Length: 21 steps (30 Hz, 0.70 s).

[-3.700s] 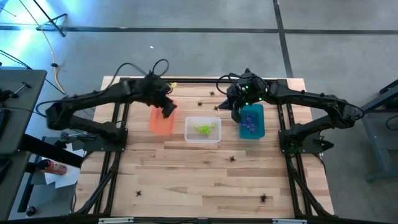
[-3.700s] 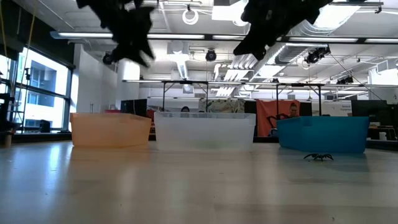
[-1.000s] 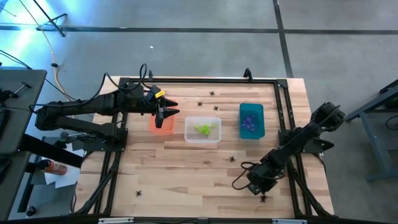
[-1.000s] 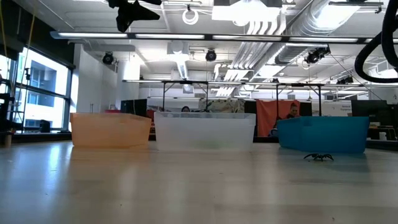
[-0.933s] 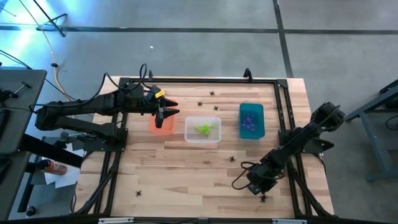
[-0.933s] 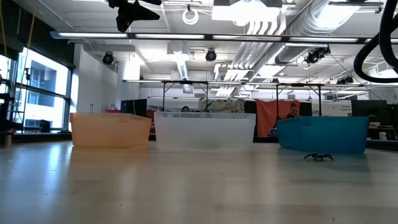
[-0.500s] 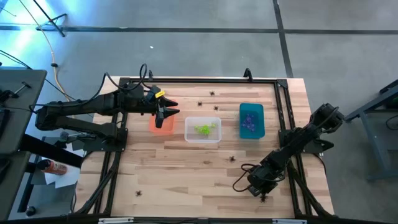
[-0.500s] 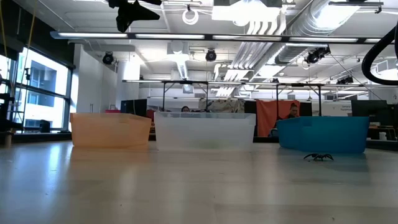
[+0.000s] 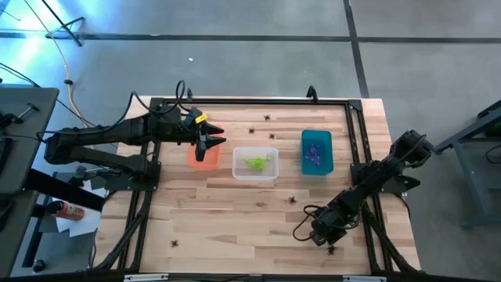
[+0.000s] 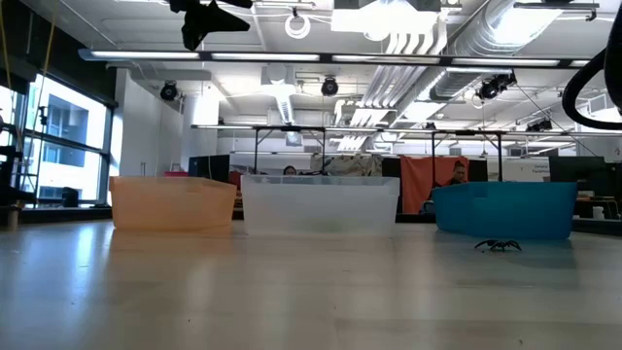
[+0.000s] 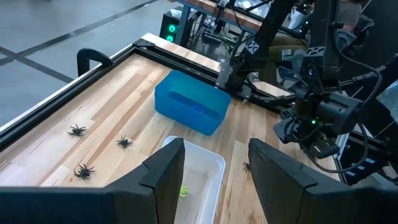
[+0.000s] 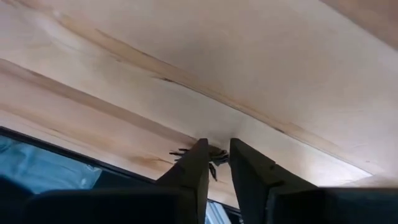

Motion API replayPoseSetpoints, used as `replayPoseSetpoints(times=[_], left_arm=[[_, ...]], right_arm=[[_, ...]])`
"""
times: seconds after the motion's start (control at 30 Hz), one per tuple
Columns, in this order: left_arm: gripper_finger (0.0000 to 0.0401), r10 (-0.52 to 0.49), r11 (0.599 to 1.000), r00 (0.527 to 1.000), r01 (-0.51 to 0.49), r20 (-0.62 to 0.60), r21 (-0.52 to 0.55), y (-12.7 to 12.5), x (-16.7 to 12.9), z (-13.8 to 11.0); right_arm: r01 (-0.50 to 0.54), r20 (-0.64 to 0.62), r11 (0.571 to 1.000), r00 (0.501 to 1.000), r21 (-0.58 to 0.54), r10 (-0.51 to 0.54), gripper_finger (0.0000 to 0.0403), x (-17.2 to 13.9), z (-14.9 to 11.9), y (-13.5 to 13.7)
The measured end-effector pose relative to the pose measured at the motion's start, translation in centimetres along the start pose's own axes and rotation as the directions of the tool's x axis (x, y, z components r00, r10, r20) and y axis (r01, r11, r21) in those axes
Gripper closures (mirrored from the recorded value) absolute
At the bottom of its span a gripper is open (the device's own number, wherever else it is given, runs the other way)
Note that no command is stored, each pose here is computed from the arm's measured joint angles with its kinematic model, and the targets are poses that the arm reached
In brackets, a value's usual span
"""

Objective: Sort Halloween decoration
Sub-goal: Put the black spider toy into the orange bin

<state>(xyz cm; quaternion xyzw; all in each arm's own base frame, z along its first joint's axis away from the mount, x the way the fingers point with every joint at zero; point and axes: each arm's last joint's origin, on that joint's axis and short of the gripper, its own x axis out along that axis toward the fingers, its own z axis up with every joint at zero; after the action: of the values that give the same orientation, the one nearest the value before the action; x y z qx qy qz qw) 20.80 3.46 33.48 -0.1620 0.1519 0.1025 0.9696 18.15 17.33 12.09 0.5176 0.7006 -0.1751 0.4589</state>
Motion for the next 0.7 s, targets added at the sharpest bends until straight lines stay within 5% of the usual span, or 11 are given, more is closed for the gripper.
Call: replayPoseSetpoints(times=[0.7], left_arm=[[0.0233,0.0,0.999,1.0,0.0,0.0,0.041,0.0,0.0,0.0]], right_arm=[[0.065,-0.025,0.998,0.998,0.011,-0.065,0.035,0.2,-0.38,-0.65]])
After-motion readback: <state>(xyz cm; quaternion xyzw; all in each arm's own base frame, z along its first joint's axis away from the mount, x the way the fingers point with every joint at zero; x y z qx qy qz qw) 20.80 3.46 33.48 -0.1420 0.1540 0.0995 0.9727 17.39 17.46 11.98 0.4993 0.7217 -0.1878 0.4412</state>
